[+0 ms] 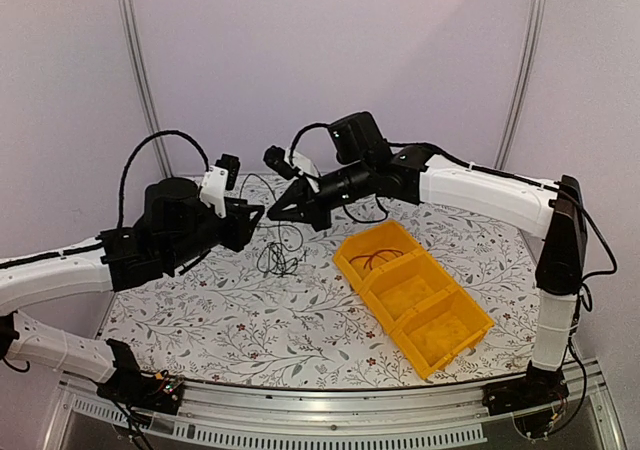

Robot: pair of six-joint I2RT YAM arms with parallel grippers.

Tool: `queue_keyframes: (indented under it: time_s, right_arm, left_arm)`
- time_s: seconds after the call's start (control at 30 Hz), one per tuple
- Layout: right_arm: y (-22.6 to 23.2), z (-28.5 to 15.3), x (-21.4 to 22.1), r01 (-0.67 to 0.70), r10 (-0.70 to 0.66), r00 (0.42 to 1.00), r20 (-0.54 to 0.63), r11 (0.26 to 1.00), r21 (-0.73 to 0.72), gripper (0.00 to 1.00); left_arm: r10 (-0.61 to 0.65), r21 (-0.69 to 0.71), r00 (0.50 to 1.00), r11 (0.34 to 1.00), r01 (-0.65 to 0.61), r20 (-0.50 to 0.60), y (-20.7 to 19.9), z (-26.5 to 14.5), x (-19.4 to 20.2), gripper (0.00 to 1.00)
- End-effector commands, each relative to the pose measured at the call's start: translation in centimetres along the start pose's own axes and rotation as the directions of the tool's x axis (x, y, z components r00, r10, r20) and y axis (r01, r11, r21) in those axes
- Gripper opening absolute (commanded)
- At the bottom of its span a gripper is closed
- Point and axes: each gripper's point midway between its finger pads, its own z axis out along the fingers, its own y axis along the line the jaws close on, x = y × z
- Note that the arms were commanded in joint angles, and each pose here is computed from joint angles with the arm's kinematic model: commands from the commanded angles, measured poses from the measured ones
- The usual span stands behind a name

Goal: Untangle the cables

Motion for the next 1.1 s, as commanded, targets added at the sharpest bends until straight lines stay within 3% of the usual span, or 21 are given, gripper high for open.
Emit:
queue_keyframes:
  time_s: [0.0, 0.23, 0.5, 0.77, 1.07]
  right_arm:
    - [2.9, -3.4, -6.0, 0.054, -0.041, 0.985, 0.165, 0.996, -0.073, 0.00]
    - [5.9, -5.9, -9.3, 0.072, -0.024, 0.971, 0.237, 0.978, -0.197, 0.00]
    - [8.3, -10.0, -13.1, 0.151, -0.088, 0.955, 0.282, 0.966, -0.210, 0.00]
    - [10.8, -13.6, -15.6, 0.243, -0.165, 0.933, 0.319, 0.944, -0.222, 0.00]
    - [7.8, -11.8, -13.3, 0.217, -0.189, 0.953, 0.237, 0.971, -0.096, 0.00]
  left_arm:
    - [-0.105, -0.087, 0.993, 0.990, 0.109, 0.047, 1.5, 2.5, 3.2, 0.43]
    - [-0.251, -0.247, 0.967, 0.940, 0.234, -0.038, 7.7, 6.6, 10.3, 0.44]
    - [-0.328, -0.350, 0.940, 0.895, 0.276, -0.097, 13.1, 7.6, 15.1, 0.38]
    - [-0.368, -0.420, 0.925, 0.857, 0.298, -0.097, 16.4, 6.2, 16.7, 0.36]
    - [-0.357, -0.426, 0.931, 0.856, 0.293, -0.078, 16.7, 4.6, 15.5, 0.35]
